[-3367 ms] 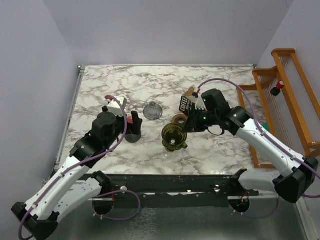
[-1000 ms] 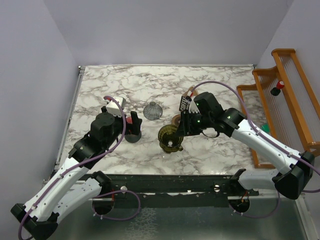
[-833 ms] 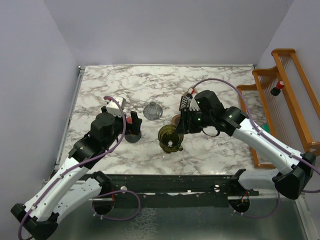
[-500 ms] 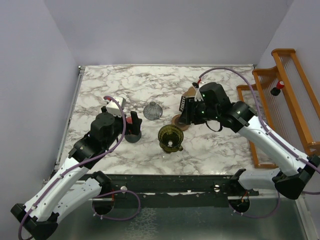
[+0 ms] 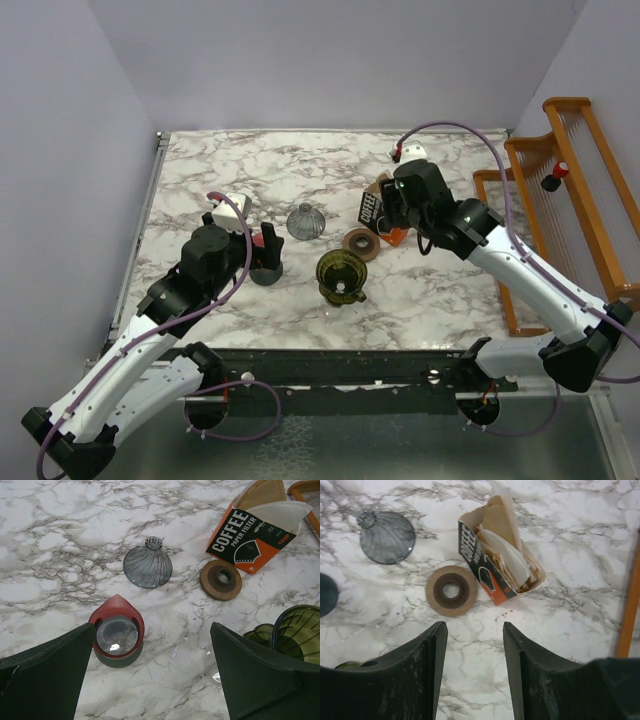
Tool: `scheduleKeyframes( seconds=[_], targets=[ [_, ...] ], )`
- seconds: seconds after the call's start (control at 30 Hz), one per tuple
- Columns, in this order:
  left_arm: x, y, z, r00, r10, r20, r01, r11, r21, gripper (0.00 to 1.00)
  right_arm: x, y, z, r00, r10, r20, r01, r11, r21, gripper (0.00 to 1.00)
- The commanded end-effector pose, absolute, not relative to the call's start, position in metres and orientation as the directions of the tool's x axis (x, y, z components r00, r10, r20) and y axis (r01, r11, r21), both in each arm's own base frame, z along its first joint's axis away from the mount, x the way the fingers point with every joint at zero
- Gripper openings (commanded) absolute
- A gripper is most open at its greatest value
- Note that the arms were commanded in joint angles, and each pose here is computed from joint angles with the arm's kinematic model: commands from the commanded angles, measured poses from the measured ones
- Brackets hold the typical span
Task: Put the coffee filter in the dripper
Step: Place the coffee dripper in the dripper holder, then pick up the coffee filter from the coffee filter holder.
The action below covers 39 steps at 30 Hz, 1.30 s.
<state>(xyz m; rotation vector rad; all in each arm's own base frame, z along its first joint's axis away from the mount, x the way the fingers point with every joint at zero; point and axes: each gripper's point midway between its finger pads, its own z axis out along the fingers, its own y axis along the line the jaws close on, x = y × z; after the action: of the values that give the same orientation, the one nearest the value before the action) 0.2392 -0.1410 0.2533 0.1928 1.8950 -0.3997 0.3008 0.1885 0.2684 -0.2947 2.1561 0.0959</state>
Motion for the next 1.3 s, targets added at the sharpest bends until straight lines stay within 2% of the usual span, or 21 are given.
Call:
scheduleKeyframes(
  seconds=[0.0,0.2,0.37,0.47,1.27],
  targets=[
    [0.241,-0.136,0.253,-0.341,-0.065,-0.938,0.303,0.937,-0.175,0.99,0.328,0.165,0.267,-0.477,-0.225,-0.850,-0.192,0.970,-0.149,0.54],
    [0.241,-0.137,0.252,-0.342,-0.062,-0.937,0.306,0.936,-0.174,0.99,0.349,0.159,0.250,-0.516,-0.173,-0.839,-0.212,0.975,-0.071,0.52],
    [0.241,-0.136,0.252,-0.341,-0.059,-0.938,0.305,0.937,-0.169,0.99,0.364,0.156,0.232,-0.559,-0.166,-0.812,-0.229,0.973,-0.042,0.42],
    [0.241,-0.135,0.253,-0.338,-0.059,-0.939,0.303,0.938,-0.168,0.99,0.369,0.158,0.224,-0.572,-0.161,-0.804,-0.240,0.970,-0.024,0.41],
    [0.242,-0.134,0.253,-0.336,-0.054,-0.940,0.300,0.940,-0.161,0.99,0.382,0.139,0.191,-0.627,-0.146,-0.765,-0.179,0.983,-0.041,0.29]
  ],
)
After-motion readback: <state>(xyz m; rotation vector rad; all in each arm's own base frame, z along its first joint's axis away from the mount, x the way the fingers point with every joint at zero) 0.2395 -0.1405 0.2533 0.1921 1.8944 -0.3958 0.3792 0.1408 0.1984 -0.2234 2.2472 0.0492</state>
